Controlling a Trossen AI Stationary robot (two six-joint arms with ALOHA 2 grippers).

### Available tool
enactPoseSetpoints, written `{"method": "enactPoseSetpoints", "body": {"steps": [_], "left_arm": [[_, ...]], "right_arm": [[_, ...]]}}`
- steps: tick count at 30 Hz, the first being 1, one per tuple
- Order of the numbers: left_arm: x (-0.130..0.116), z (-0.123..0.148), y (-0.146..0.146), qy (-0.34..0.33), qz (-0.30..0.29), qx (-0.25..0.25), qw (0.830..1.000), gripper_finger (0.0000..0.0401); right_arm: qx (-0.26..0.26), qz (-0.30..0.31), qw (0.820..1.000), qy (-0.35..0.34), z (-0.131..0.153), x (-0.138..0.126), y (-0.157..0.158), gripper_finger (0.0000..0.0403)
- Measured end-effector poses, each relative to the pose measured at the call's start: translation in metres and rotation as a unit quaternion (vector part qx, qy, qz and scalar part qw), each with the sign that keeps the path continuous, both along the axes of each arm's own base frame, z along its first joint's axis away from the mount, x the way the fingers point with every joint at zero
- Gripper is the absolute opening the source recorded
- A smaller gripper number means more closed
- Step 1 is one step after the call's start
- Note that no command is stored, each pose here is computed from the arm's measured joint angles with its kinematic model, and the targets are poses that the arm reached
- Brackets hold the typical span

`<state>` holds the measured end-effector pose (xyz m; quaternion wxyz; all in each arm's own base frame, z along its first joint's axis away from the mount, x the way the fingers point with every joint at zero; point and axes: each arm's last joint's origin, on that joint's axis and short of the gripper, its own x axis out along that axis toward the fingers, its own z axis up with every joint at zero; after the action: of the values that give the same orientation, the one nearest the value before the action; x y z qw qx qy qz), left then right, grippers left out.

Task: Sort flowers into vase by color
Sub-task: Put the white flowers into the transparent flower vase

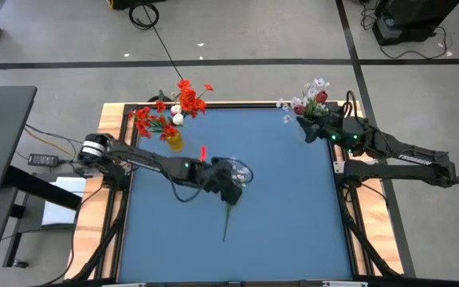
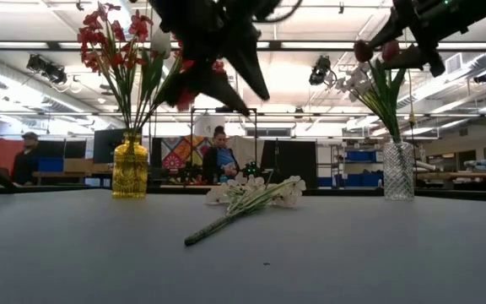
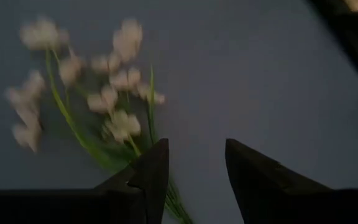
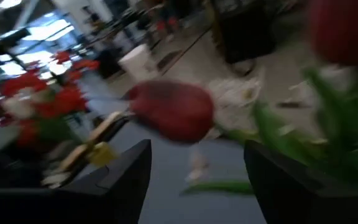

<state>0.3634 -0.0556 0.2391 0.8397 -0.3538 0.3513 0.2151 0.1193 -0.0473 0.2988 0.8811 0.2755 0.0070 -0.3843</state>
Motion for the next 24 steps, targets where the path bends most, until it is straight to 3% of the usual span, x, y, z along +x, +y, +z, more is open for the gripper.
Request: {"method": "enactPoseSetpoints", "body": {"steps": [8,17,20,24], "left_arm": [[0.012,-0.065,-0.036,0.074,0.070,-0.066,0.993,0.0186],[0.018,-0.103,-0.052,0.102,0.076,-0.063,0.990,0.0188],[0.018,-0.109,-0.052,0.111,0.085,-0.060,0.988,0.0161],[0.015,-0.112,-0.051,0.125,0.096,-0.056,0.986,0.0087]], "right_arm": [[0.035,0.086,0.994,-0.050,0.005,-0.006,0.009,0.0247],[0.040,0.141,0.988,-0.055,0.006,-0.009,0.019,0.0220],[0.045,0.148,0.987,-0.048,0.005,-0.008,0.021,0.0198],[0.052,0.166,0.984,-0.035,0.002,-0.006,0.025,0.0161]]}}
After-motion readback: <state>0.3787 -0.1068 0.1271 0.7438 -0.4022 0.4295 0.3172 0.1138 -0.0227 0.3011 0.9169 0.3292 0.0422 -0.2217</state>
